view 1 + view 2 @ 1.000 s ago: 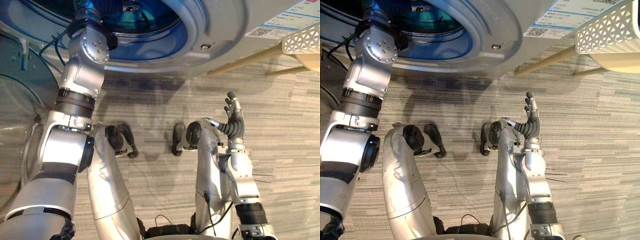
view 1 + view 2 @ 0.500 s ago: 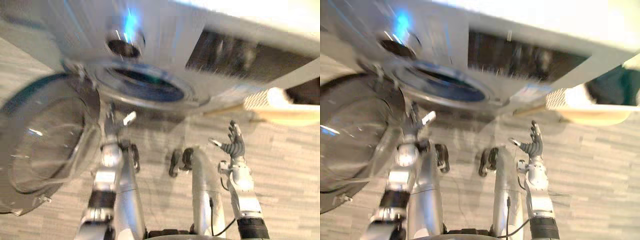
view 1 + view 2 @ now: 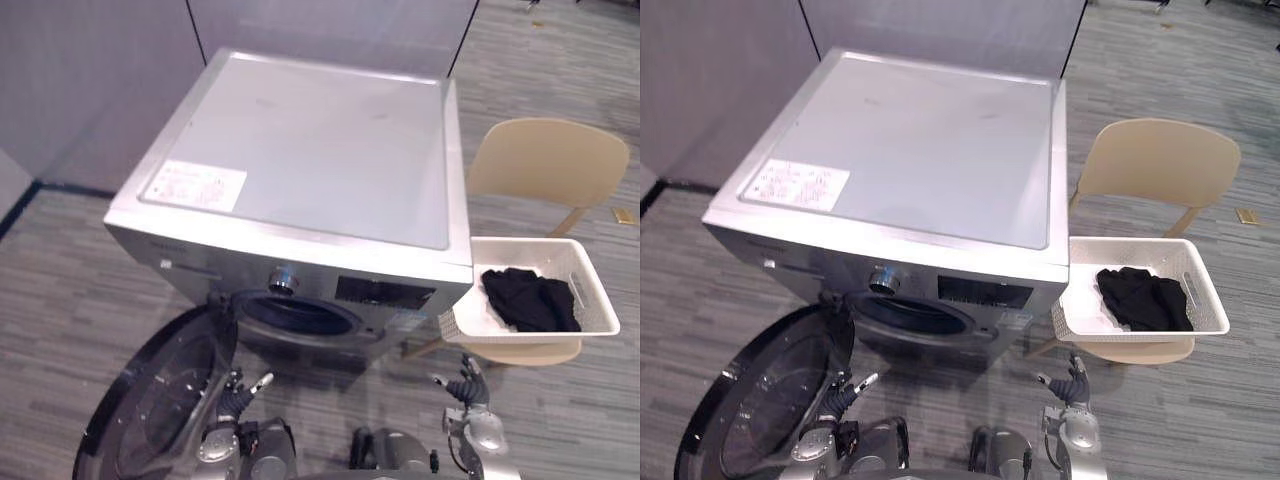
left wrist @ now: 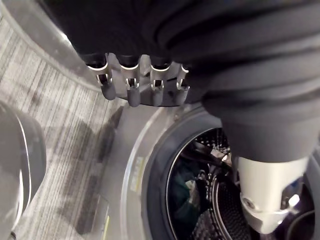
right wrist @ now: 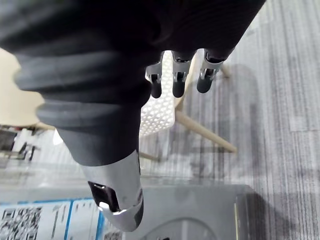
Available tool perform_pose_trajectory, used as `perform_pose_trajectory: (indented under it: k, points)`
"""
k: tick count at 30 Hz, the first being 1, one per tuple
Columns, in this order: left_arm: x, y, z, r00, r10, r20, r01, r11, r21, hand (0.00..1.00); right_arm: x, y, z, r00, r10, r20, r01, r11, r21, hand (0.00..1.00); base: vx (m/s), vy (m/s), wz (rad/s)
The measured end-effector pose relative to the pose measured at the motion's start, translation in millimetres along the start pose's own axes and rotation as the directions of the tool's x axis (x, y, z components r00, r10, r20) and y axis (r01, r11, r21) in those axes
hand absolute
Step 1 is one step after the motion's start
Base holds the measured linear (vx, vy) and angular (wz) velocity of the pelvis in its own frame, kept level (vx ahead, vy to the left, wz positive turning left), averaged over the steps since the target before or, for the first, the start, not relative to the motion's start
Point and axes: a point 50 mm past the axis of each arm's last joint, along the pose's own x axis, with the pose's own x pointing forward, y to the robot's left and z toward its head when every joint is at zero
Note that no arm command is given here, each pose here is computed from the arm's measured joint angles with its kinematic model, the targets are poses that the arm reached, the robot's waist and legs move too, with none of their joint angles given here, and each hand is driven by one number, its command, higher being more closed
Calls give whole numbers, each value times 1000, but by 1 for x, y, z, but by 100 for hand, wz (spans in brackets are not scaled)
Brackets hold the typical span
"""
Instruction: Pick up the laundry basket with both hands and put the clothes into the washing machine.
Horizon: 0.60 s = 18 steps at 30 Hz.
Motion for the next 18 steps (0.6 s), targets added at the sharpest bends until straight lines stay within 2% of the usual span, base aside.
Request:
perform_pose_trajectory:
  k: [4,9,15,18]
  points:
    - [6,-4,3,1000,-7,-19,7,1000,-4,0,2,-6,-21,994,-22,-107,23,1000,8,0,31,24,-22]
    - [7,-6,-1,999,-13,-40,14,1000,20,0,7,-8,-19,993,-20,-118,24,999,33,0,-39,35,-85]
    - [15,-2,17,1000,5,11,-6,998,62,0,18,8,4,997,13,-76,-7,997,78,0,-167,5,-164]
    - [16,12,14,1000,29,-3,-28,992,119,0,20,18,9,997,47,-69,-43,998,52,0,-52,-84,-212]
